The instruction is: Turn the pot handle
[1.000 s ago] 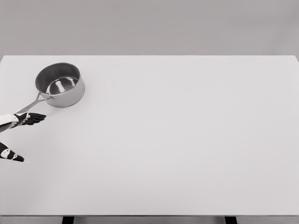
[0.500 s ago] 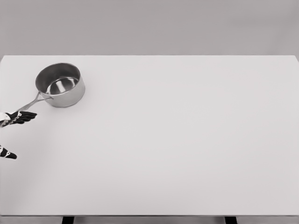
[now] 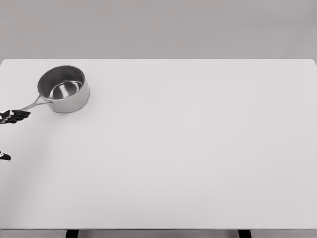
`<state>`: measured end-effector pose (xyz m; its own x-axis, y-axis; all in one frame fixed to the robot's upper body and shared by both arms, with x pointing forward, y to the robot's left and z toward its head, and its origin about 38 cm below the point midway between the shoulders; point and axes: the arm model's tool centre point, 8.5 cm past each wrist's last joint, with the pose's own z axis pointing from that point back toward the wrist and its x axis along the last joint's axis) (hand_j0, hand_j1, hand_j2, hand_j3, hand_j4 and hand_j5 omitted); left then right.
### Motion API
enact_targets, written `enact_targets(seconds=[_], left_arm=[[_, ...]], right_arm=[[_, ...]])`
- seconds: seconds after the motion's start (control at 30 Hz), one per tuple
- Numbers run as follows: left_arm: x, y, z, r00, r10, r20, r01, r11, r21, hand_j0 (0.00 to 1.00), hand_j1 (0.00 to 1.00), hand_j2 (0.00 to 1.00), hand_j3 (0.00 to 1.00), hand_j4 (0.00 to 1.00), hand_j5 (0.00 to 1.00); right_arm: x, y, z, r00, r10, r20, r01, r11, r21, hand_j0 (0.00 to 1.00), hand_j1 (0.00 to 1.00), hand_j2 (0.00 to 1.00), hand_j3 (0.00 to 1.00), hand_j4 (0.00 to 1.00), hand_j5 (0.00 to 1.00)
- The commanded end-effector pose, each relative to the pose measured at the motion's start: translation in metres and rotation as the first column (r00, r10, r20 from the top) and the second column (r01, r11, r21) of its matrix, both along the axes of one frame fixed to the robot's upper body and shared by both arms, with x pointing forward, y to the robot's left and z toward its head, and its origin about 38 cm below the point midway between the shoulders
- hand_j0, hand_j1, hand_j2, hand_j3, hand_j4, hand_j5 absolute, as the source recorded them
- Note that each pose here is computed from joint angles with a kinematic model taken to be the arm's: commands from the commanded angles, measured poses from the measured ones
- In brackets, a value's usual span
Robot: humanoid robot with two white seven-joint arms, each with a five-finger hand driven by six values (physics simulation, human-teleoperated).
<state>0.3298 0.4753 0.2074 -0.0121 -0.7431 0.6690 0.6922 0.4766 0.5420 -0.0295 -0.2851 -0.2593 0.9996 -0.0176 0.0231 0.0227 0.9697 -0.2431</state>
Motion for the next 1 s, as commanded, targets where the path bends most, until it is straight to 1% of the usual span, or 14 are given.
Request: enact_targets(seconds=[0.0, 0.07, 0.2, 0.47, 0.77, 0.97], left_arm=[[0.0004, 0.0035, 0.0001, 1.0, 0.011, -0.002, -0.011, 1.0, -0.001, 1.0, 1.0, 1.0, 1.0, 1.0, 1.0], [0.0025, 0.0056, 0.003, 1.0, 0.017, 0.007, -0.017, 1.0, 0.0, 1.0, 1.0, 1.0, 1.0, 1.0, 1.0], [0.0032, 0.0073, 0.0035, 1.0, 0.022, 0.009, -0.022, 1.0, 0.001, 1.0, 1.0, 1.0, 1.0, 1.0, 1.0], [0.0056, 0.006, 0.0078, 1.0, 0.018, 0.022, -0.018, 1.0, 0.0, 1.0, 1.0, 1.0, 1.0, 1.0, 1.0], [0.0045, 0.0078, -0.0016, 1.0, 0.029, 0.012, -0.029, 1.0, 0.003, 1.0, 1.0, 1.0, 1.0, 1.0, 1.0], [0.0064, 0.0124, 0.0005, 0.999, 0.042, 0.018, -0.042, 0.999, 0.006, 1.0, 1.0, 1.0, 1.0, 1.0, 1.0]], right_arm=[[0.0, 0.0, 0.0, 1.0, 0.0, 0.0, 0.0, 1.0, 0.0, 1.0, 1.0, 1.0, 1.0, 1.0, 1.0], [0.0, 0.0, 0.0, 1.0, 0.0, 0.0, 0.0, 1.0, 0.0, 1.0, 1.0, 1.0, 1.0, 1.0, 1.0], [0.0, 0.0, 0.0, 1.0, 0.0, 0.0, 0.0, 1.0, 0.0, 1.0, 1.0, 1.0, 1.0, 1.0, 1.0], [0.0, 0.0, 0.0, 1.0, 0.0, 0.0, 0.0, 1.0, 0.0, 1.0, 1.0, 1.0, 1.0, 1.0, 1.0], [0.0, 0.0, 0.0, 1.0, 0.0, 0.0, 0.0, 1.0, 0.0, 1.0, 1.0, 1.0, 1.0, 1.0, 1.0], [0.0, 0.0, 0.0, 1.0, 0.0, 0.0, 0.0, 1.0, 0.0, 1.0, 1.0, 1.0, 1.0, 1.0, 1.0]])
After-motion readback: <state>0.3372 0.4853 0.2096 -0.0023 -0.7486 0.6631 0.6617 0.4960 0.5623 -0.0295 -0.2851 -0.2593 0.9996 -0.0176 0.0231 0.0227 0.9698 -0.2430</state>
